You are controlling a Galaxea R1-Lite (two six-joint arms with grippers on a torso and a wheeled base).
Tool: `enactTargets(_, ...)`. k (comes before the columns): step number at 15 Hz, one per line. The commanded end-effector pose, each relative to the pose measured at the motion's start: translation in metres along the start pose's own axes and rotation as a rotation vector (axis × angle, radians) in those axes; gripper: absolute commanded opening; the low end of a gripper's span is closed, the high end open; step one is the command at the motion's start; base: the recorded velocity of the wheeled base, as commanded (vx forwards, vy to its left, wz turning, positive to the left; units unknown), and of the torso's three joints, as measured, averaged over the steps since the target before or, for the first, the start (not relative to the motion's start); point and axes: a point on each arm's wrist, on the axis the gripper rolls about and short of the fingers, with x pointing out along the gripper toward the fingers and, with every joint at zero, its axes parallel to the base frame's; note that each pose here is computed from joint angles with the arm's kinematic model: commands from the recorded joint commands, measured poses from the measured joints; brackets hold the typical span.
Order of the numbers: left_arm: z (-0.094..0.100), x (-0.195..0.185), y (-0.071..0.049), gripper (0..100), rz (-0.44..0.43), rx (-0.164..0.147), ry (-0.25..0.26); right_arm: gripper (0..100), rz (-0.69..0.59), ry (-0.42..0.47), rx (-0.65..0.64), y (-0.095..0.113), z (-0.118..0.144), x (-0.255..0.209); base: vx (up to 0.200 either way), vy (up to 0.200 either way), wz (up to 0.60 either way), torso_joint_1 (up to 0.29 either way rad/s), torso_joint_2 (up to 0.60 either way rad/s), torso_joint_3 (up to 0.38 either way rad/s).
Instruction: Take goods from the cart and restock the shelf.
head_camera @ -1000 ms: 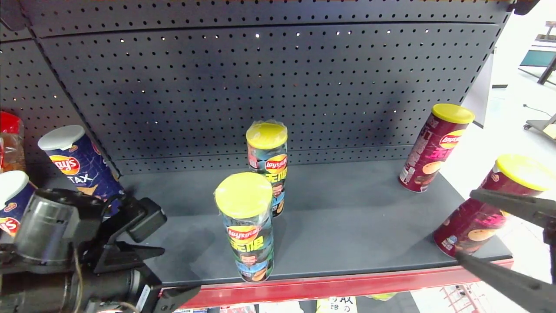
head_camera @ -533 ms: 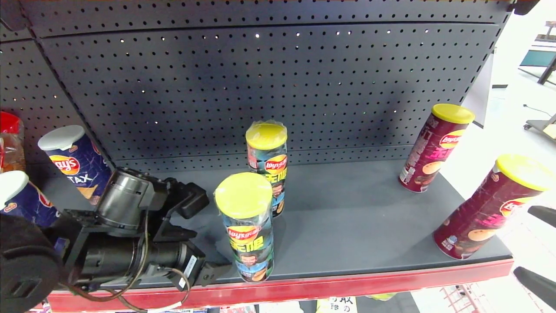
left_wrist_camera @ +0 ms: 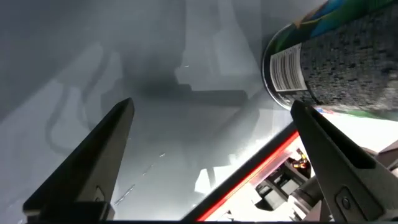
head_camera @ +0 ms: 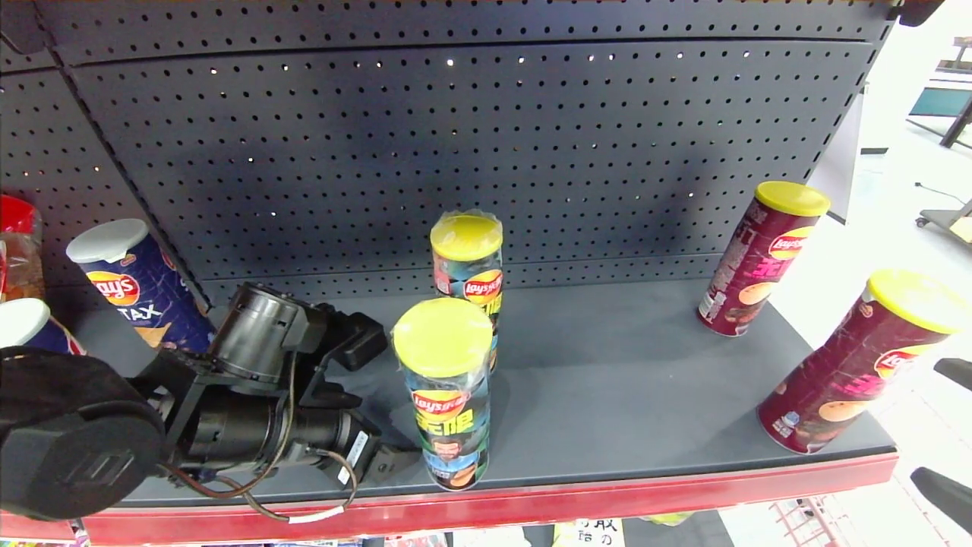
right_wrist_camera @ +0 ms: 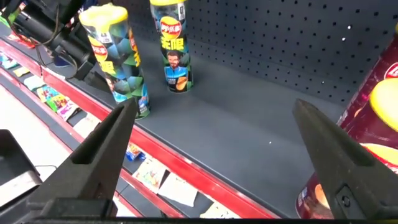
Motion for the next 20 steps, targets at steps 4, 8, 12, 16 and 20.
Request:
enactTargets(4, 0.000, 0.003, -0.005, 100, -0.022, 0.014, 0.007, 100, 0.001, 0.009, 0.004, 0.000, -0.001, 0.001, 0.000, 0.000, 0.00, 0.000, 0.00, 0.000)
enactTargets(8, 0.002, 0.003, -0.004, 100, -0.020, 0.012, 0.003, 100, 0.001, 0.006, 0.003, 0.000, -0.001, 0.000, 0.000, 0.000, 0.00, 0.000, 0.00, 0.000)
enactTargets(12, -0.001, -0.044, 0.002, 100, 0.030, -0.032, -0.136, 100, 0.000, 0.047, 0.016, 0.005, -0.014, -0.013, 0.000, 0.000, 0.00, 0.000, 0.00, 0.000)
enactTargets(16, -0.056, -0.147, -0.017, 100, 0.083, -0.062, -0.386, 100, -0.052, 0.117, 0.033, 0.018, -0.037, -0.053, 0.000, 0.000, 0.00, 0.000, 0.00, 0.000)
enactTargets(20, -0.162, -0.233, -0.039, 100, 0.293, -0.159, -0.453, 100, -0.373, 0.145, 0.041, 0.029, -0.052, -0.091, 0.000, 0.000, 0.00, 0.000, 0.00, 0.000)
